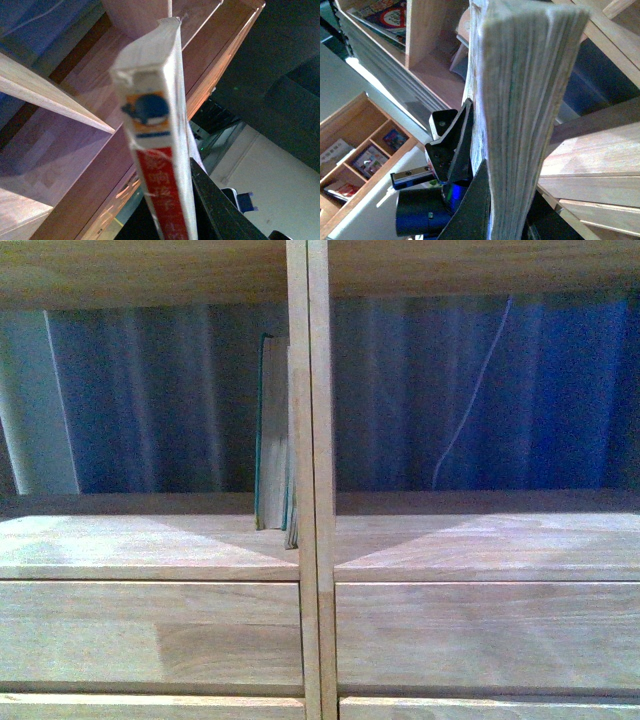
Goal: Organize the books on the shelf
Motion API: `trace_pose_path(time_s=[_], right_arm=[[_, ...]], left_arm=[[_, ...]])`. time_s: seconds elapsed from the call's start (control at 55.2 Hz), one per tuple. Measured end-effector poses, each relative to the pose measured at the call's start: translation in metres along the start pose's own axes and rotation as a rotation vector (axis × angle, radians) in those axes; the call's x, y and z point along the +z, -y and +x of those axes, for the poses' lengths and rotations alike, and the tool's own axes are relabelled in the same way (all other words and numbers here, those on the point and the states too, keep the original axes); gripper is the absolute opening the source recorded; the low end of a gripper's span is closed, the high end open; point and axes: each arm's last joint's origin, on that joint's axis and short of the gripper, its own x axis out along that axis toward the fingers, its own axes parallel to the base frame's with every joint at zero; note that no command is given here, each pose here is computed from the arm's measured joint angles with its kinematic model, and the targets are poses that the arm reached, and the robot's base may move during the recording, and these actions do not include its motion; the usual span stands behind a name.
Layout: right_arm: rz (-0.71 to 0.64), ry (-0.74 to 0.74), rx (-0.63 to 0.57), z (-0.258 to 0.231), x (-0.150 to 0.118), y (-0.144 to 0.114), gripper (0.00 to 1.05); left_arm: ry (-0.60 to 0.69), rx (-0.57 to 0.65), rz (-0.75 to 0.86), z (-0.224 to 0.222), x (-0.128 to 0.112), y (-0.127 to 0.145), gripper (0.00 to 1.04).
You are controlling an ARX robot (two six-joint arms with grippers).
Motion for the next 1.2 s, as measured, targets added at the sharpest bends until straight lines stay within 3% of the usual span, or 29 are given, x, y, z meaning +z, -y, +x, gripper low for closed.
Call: trace_pose_path(time_s=[0.326, 0.707, 0.888, 1.196], right_arm=[[-0.005, 0.004, -0.017, 0.001, 0.001, 0.004, 0.07], [-0.039, 0.139, -0.086, -0.004, 0.039, 0.029, 0.68], [-0.082, 0.215, -0.145, -0.019, 0.065, 0.055, 0.96], [-0.116, 0.302, -0.313, -0.051, 0.084, 0.107, 0.98]], left_arm=[[0.003, 0.006, -0.006, 0.0, 0.0, 0.0, 0.07], [-0.007, 0.074, 0.073, -0.011, 0.007, -0.003, 0.07], [-0.009, 0.137, 0.121, -0.023, 0.018, -0.002, 0.07], [-0.044, 0.357, 0.328, -0.055, 0.028, 0.035, 0.07]])
